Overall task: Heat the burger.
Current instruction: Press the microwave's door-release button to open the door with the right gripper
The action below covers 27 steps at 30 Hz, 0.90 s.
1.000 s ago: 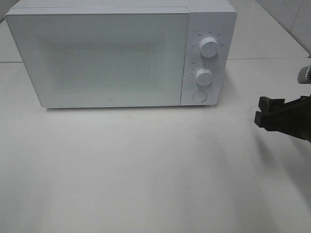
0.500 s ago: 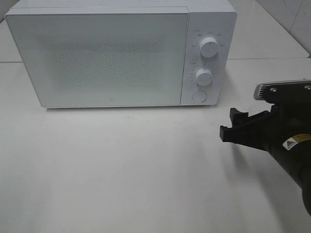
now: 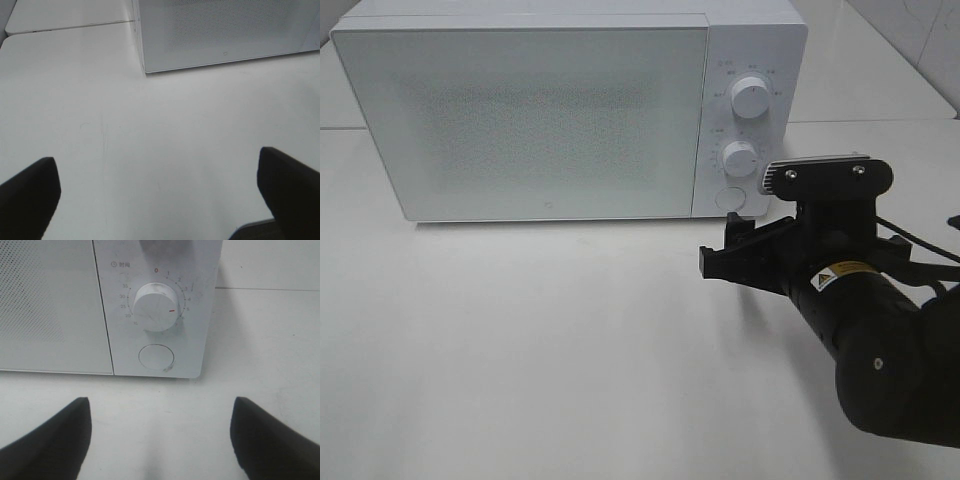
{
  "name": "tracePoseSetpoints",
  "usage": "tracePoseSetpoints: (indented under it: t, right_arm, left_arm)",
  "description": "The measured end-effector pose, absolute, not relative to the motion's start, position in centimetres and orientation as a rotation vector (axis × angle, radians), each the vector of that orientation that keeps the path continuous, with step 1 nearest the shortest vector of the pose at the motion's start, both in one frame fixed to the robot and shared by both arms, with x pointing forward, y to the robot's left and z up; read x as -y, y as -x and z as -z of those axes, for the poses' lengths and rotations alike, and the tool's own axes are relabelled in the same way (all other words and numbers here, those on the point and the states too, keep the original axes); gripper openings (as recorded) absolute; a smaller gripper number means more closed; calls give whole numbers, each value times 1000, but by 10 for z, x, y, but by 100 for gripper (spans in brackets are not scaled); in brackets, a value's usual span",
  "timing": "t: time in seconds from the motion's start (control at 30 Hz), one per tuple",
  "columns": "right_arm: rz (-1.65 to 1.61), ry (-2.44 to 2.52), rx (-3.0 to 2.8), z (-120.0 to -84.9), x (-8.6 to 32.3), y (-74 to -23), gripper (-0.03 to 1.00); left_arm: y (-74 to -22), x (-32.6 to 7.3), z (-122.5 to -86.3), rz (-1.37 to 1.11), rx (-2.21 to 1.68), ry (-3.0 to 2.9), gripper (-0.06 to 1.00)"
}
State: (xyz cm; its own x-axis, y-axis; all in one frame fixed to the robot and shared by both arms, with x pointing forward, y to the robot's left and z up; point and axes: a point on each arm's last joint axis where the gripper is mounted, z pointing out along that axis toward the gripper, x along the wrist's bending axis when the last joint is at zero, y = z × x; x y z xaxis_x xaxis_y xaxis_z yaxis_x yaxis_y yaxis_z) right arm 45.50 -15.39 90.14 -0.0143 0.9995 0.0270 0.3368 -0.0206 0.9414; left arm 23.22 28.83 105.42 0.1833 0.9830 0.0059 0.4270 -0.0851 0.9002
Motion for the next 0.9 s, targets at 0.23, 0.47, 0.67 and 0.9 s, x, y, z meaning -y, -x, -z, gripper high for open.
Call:
tracePoseSetpoints:
  t: [0.23, 0.47, 0.67, 0.9]
  right_arm:
    - [-1140, -1638, -1337, -899, 155, -456, 65]
    - [-1377, -2044, -936, -898, 157, -455, 45]
    - [-1523, -2351, -582, -894, 156, -454, 31]
    - [-1602, -2548, -269, -892, 155, -453, 22]
  left_arm:
    - [-232, -288, -1054, -861, -1362, -1646, 99]
    - [-232, -288, -1054, -861, -1362, -1646, 99]
    - [-232, -288, -1054, -861, -1362, -1646, 99]
    - [-232, -288, -1054, -861, -1362, -1646, 99]
